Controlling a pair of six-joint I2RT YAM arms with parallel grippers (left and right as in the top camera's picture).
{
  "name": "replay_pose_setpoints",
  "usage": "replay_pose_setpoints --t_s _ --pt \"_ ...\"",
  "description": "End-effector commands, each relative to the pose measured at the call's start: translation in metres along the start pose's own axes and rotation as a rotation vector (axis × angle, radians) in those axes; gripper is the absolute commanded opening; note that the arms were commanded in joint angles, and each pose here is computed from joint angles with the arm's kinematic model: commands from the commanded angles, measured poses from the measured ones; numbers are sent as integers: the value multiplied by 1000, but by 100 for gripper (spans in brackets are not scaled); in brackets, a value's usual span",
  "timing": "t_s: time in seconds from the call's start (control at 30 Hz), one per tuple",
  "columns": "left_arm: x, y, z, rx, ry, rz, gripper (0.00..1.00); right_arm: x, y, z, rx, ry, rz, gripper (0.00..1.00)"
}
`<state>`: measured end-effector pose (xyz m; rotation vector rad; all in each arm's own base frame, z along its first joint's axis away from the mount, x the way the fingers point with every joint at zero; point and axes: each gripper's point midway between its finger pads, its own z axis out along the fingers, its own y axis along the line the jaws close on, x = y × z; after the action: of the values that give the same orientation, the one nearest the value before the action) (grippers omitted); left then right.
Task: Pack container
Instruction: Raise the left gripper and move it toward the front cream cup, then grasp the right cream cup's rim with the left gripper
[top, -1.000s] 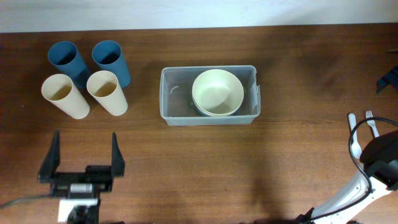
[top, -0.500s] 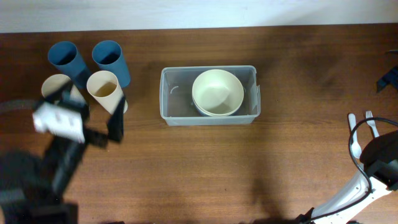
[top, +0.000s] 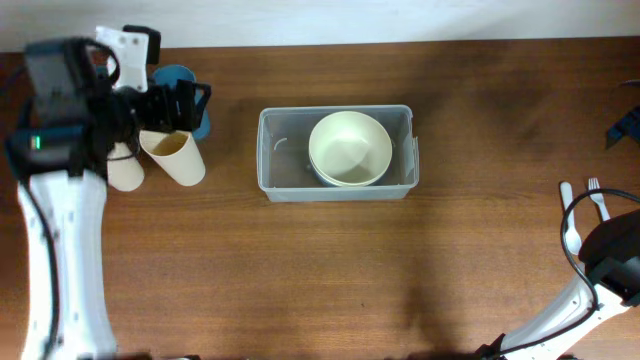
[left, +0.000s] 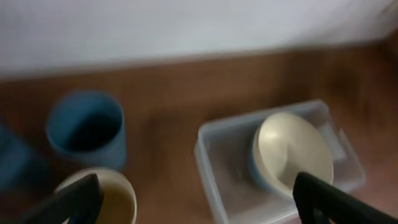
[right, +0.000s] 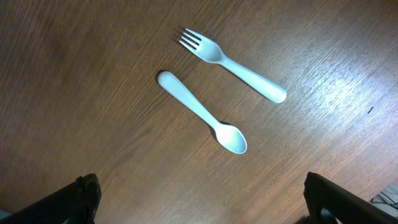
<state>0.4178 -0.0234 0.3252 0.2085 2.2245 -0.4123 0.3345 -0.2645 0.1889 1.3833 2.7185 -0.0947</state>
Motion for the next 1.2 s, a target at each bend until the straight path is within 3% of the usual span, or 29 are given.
replay_pose_setpoints --t_s 0.0,0.23,0.43,0.63,0.83,1.17 --pt "0 21 3 -95 86 -54 100 1 -1 -4 9 -12 4 99" --pt "53 27 7 -123 347 -162 100 1 -1 -4 9 -11 3 99" --pt "56 20 10 -90 360 -167 100 1 -1 -4 9 -12 4 99" --pt "62 53 15 -258 392 -157 99 1 -1 -4 9 -12 4 99" --pt "87 60 43 -264 492 -250 100 1 -1 -4 9 -12 4 99" --pt "105 53 76 -306 586 -169 99 1 -1 -4 9 -11 3 99"
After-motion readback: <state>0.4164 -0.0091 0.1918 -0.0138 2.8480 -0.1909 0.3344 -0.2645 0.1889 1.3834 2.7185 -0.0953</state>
